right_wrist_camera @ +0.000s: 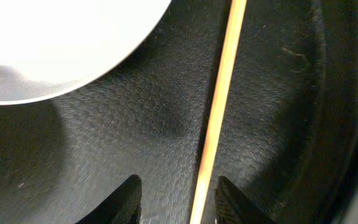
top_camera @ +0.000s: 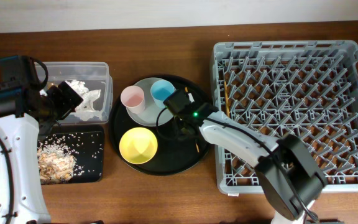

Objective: Sort waste into correct bins and load items into the dishwasher rack
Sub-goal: 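Place the chopsticks upright in the rack and release, then move the right gripper to the blue cup and grasp it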

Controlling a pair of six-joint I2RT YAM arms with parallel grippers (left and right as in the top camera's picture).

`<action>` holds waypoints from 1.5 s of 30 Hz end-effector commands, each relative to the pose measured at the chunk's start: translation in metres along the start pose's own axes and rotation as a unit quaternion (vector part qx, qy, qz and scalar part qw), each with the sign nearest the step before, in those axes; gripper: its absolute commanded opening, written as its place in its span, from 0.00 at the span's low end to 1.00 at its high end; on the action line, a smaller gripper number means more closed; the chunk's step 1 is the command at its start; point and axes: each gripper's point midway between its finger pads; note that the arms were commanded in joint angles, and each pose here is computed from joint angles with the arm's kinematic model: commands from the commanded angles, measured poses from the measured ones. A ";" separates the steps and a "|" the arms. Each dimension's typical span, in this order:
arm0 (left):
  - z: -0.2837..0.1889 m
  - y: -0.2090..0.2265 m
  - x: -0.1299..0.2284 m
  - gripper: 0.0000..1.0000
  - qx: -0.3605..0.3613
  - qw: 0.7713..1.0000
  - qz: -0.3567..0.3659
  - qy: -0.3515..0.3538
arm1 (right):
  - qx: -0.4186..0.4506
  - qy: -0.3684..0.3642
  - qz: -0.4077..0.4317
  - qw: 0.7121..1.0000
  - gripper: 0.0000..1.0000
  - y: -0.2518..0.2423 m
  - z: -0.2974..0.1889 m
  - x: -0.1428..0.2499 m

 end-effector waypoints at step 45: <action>-0.007 -0.001 -0.002 0.99 0.006 1.000 0.000 -0.010 | 0.066 0.083 0.127 0.986 0.04 -0.118 -0.133 -0.010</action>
Point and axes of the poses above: each gripper's point midway between its finger pads, its own z axis out along the fingers, its own y axis along the line the jaws close on, x = y × z, and after that the axes turned 4 degrees about z, right-handed
